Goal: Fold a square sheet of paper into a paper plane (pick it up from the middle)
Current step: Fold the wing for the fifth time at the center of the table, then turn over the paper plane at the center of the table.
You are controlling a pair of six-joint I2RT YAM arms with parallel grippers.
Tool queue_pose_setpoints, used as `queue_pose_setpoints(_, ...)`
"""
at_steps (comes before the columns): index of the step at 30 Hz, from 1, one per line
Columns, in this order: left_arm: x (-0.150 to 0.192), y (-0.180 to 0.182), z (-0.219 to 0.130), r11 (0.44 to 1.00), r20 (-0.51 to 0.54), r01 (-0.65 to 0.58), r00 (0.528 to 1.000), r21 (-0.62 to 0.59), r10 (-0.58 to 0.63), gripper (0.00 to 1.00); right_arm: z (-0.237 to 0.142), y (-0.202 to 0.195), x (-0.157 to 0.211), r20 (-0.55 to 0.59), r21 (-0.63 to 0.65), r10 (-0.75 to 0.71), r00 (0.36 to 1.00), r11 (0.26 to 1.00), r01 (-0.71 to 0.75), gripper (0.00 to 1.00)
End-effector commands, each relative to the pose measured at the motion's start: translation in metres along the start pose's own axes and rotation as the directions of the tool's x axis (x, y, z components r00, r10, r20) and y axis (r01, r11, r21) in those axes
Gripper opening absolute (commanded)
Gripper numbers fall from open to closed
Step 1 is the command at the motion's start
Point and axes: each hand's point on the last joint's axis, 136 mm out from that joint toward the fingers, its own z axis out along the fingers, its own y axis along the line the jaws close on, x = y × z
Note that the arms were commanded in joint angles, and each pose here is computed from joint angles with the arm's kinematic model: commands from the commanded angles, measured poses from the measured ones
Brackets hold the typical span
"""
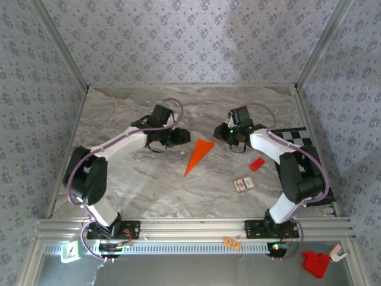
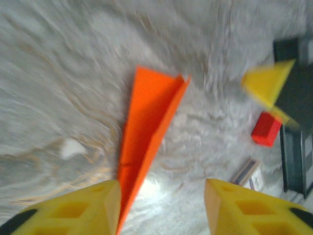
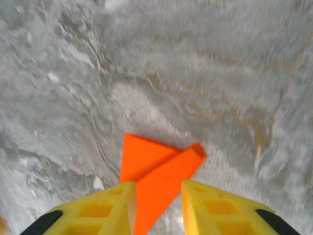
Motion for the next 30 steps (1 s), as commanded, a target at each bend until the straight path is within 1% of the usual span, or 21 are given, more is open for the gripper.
queue_pose_setpoints(1,-0.007,0.038,-0.021,0.993,0.067,0.063,0.996,-0.104,-0.056,0.55,0.000,-0.016,0.034,-0.077,0.183,0.008,0.997,0.983,0.006,0.42)
queue_pose_setpoints(3,-0.011,0.055,-0.032,0.986,0.104,0.086,0.992,-0.141,-0.072,0.63,0.004,-0.007,0.047,-0.091,0.219,-0.007,0.996,0.975,0.026,0.50)
queue_pose_setpoints(5,-0.014,0.071,-0.044,0.979,0.140,0.105,0.987,-0.176,-0.081,0.72,0.009,0.002,0.059,-0.106,0.244,0.001,0.994,0.970,0.025,0.56)
queue_pose_setpoints(7,-0.015,0.083,-0.054,0.973,0.168,0.110,0.983,-0.205,-0.075,0.79,0.015,0.011,0.066,-0.115,0.280,0.000,0.993,0.959,0.032,0.60)
queue_pose_setpoints(9,-0.015,0.092,-0.065,0.966,0.194,0.116,0.978,-0.231,-0.071,0.86,0.017,0.020,0.066,-0.105,0.336,-0.020,0.994,0.940,0.055,0.61)
queue_pose_setpoints(10,-0.015,0.092,-0.072,0.967,0.206,0.111,0.977,-0.229,-0.064,0.90,0.015,0.020,0.066,-0.097,0.390,-0.037,0.995,0.918,0.072,0.62)
queue_pose_setpoints(11,-0.015,0.091,-0.078,0.968,0.219,0.105,0.974,-0.228,-0.054,0.96,0.014,0.021,0.066,-0.084,0.432,-0.057,0.995,0.897,0.087,0.63)
queue_pose_setpoints(12,-0.014,0.090,-0.084,0.969,0.231,0.100,0.972,-0.228,-0.046,1.00,0.014,0.022,0.065,-0.074,0.460,-0.075,0.994,0.882,0.101,0.63)
queue_pose_setpoints(15,-0.013,0.088,-0.101,0.970,0.265,0.081,0.964,-0.231,-0.017,1.00,0.016,0.027,0.063,-0.052,0.524,-0.109,0.993,0.843,0.120,0.65)
queue_pose_setpoints(18,-0.010,0.091,-0.113,0.968,0.278,0.071,0.960,-0.242,-0.001,1.00,0.021,0.030,0.062,-0.052,0.566,-0.121,0.991,0.814,0.129,0.65)
queue_pose_setpoints(24,-0.008,0.098,-0.120,0.965,0.280,0.064,0.960,-0.254,0.010,1.00,0.038,0.035,0.068,-0.085,0.592,-0.111,0.990,0.794,0.140,0.63)
queue_pose_setpoints(27,-0.007,0.103,-0.120,0.964,0.272,0.067,0.962,-0.258,0.006,1.00,0.044,0.035,0.073,-0.100,0.599,-0.091,0.991,0.789,0.133,0.59)
queue_pose_setpoints(30,-0.007,0.105,-0.118,0.964,0.265,0.071,0.964,-0.256,-0.001,1.00,0.048,0.032,0.078,-0.114,0.610,-0.074,0.991,0.782,0.128,0.49)
